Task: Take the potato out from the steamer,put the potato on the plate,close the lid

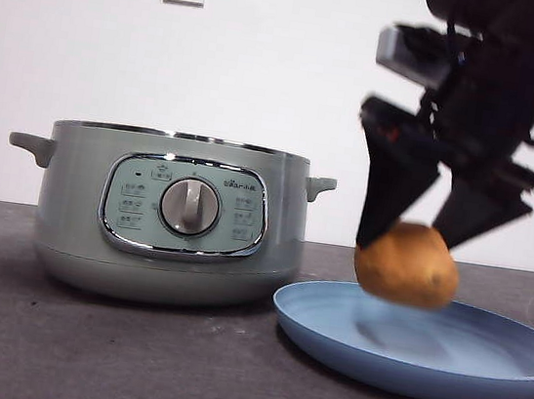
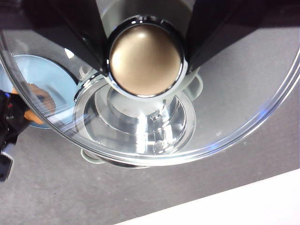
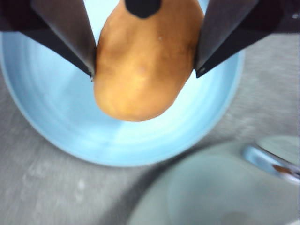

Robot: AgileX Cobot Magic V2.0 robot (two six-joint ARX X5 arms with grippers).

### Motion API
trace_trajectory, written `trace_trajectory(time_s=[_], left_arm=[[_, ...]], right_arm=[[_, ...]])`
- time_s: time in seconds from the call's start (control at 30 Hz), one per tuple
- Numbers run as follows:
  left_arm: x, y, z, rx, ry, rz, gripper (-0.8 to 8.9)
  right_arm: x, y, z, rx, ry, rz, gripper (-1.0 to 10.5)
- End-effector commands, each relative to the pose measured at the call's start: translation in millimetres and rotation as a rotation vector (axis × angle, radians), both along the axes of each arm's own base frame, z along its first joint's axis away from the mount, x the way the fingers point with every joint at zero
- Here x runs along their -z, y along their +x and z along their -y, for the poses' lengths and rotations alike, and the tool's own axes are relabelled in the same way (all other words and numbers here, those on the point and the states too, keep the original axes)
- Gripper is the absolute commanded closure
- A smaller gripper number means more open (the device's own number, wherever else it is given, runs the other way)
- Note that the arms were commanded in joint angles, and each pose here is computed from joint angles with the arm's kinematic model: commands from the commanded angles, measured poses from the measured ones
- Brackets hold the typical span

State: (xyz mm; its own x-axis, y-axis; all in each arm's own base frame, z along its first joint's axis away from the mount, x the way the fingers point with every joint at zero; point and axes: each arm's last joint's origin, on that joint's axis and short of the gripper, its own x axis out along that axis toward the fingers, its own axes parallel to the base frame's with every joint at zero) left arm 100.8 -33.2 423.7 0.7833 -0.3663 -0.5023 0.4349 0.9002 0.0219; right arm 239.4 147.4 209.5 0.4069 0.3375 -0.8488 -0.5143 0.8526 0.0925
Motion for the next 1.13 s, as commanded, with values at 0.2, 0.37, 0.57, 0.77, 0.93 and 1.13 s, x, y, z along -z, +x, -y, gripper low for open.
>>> trace_trajectory(time_s=[0.2, 0.37, 0.57, 0.77, 0.93, 1.13], left_arm=[[-6, 17, 6, 0.029, -0.032, 0.043, 8.22], [-5, 34, 12, 0.07, -0.054, 0.038, 8.22], [0, 60, 24, 0.117, -0.061, 0.022, 8.22], [9, 93, 41, 0.151, -0.052, 0.024, 8.22], [23, 125, 58, 0.184, -0.034, 0.016, 8.22], [46, 159, 78, 0.211, -0.017, -0.012, 8.22]], right_arm=[[35, -4, 17, 0.072, -0.008, -0.047, 9.6], [36, -2, 22, 0.097, -0.009, -0.058, 9.2], [36, -3, 22, 0.109, -0.01, -0.072, 3.7], [33, -3, 23, 0.112, -0.005, -0.054, 2.9], [17, -5, 24, 0.113, 0.024, -0.001, 2.9], [-15, -16, 31, 0.118, 0.09, 0.112, 2.9]])
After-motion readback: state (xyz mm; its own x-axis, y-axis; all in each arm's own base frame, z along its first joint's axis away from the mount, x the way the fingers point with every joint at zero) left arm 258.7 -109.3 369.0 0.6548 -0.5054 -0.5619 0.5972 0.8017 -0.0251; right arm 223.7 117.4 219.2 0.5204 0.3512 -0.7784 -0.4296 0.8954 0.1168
